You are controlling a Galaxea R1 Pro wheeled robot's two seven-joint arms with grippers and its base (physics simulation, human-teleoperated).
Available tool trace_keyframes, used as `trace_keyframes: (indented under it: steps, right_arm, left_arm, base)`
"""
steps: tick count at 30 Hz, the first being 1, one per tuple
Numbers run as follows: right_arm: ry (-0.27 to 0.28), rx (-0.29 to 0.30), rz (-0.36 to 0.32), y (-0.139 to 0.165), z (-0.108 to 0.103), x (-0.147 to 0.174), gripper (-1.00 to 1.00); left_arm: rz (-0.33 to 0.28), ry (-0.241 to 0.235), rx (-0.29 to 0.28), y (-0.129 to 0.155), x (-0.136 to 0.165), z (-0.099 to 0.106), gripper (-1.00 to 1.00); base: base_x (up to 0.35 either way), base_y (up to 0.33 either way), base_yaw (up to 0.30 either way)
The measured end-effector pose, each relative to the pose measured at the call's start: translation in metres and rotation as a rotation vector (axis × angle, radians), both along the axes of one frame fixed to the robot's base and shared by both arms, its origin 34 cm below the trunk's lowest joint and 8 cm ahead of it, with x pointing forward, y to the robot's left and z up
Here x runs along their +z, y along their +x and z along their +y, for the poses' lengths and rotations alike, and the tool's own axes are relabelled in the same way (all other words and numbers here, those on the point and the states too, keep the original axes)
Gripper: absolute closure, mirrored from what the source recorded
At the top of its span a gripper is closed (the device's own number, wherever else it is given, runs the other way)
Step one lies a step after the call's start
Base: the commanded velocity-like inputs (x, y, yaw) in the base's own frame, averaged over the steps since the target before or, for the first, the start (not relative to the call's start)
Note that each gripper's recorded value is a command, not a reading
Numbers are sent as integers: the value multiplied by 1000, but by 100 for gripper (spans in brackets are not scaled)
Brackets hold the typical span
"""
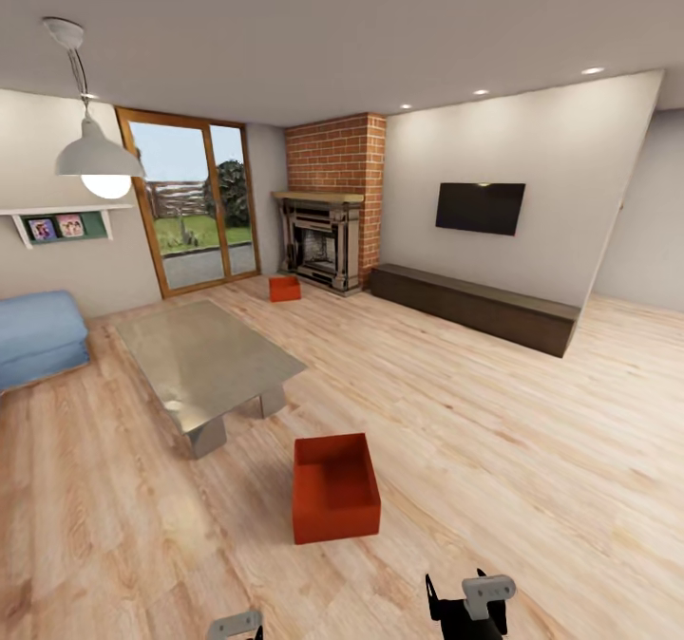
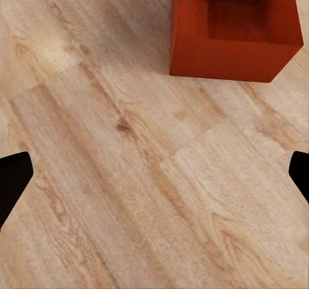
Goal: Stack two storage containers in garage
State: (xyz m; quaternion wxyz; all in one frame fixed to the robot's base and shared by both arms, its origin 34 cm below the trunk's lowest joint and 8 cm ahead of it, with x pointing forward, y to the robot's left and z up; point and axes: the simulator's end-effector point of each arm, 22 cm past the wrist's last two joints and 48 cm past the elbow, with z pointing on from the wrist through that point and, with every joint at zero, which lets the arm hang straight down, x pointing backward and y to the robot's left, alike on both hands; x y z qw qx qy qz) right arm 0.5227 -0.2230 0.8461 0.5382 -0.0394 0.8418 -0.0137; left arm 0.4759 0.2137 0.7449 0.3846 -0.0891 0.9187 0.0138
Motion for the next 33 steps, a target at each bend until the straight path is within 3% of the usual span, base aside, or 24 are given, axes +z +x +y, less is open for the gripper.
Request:
trace_keyframes:
  steps: [11,33]
  right_arm:
    - [1,1,0,0,1,0,-100]
    - [0,4,12,-2,2,-5,-100]
  left_arm:
    - [0,-4,-4,0,0,-4,-100]
    - [18,-5,3,-5,-6,-2,-100]
  base:
    - [74,0,0]
    - [315,0,0]
